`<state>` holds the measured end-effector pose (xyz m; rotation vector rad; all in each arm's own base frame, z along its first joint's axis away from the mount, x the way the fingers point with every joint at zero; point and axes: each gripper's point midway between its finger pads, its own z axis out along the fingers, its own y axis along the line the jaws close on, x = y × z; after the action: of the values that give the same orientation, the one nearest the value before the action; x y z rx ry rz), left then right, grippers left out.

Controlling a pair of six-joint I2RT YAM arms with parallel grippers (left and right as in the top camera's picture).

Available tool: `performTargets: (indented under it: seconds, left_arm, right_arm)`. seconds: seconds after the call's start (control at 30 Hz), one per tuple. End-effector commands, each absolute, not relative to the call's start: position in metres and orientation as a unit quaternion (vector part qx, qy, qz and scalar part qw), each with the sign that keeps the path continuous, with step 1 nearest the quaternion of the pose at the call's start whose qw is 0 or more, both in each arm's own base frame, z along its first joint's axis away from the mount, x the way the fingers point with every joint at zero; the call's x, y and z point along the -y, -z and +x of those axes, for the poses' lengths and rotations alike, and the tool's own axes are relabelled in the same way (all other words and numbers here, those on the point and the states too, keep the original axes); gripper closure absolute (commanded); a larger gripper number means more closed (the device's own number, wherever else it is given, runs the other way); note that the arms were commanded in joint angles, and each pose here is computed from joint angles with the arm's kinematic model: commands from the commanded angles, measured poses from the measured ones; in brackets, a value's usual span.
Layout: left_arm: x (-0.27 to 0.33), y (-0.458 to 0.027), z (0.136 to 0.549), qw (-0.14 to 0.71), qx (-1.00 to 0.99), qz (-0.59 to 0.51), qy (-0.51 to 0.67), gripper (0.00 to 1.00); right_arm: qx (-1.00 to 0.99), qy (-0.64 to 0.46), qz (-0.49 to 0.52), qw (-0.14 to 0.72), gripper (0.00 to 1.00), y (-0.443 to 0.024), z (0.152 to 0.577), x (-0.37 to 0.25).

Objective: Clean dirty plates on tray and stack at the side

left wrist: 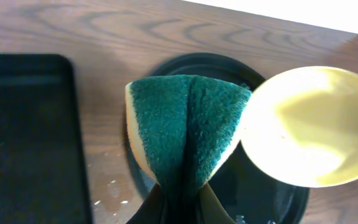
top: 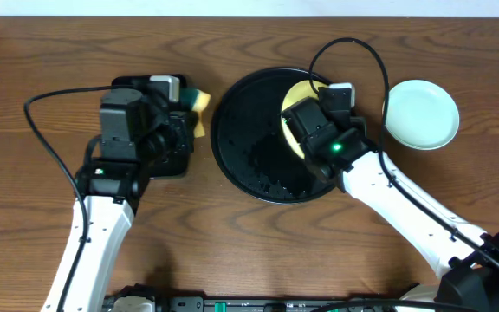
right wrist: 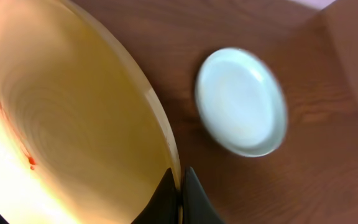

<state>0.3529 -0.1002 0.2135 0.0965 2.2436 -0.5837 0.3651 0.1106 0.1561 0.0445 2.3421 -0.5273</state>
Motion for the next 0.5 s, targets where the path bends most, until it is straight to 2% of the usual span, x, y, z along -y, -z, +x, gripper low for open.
performTargets:
  seconds: [0.0, 0.2, 0.47]
  left_arm:
    - [0.121, -0.216, 0.349, 0.398, -0.883, 0.053, 0.242, 0.92]
    - [0.165, -0.229, 0.348, 0.418, -0.866, 0.079, 0.264, 0.92]
    - [0.215, -0.209, 0.357, 0.42, -0.862, 0.11, 0.261, 0.92]
  right_arm:
    - [-0.945, 0.105, 0.042, 0.308, 0.99, -0.133, 0.365, -0.117]
    - [-0.972, -0.011, 0.087, 0.219, 0.99, -0.108, 0.359, -0.103]
    - [-0.97, -0.034, 0.111, 0.213, 0.99, -0.076, 0.357, -0.09]
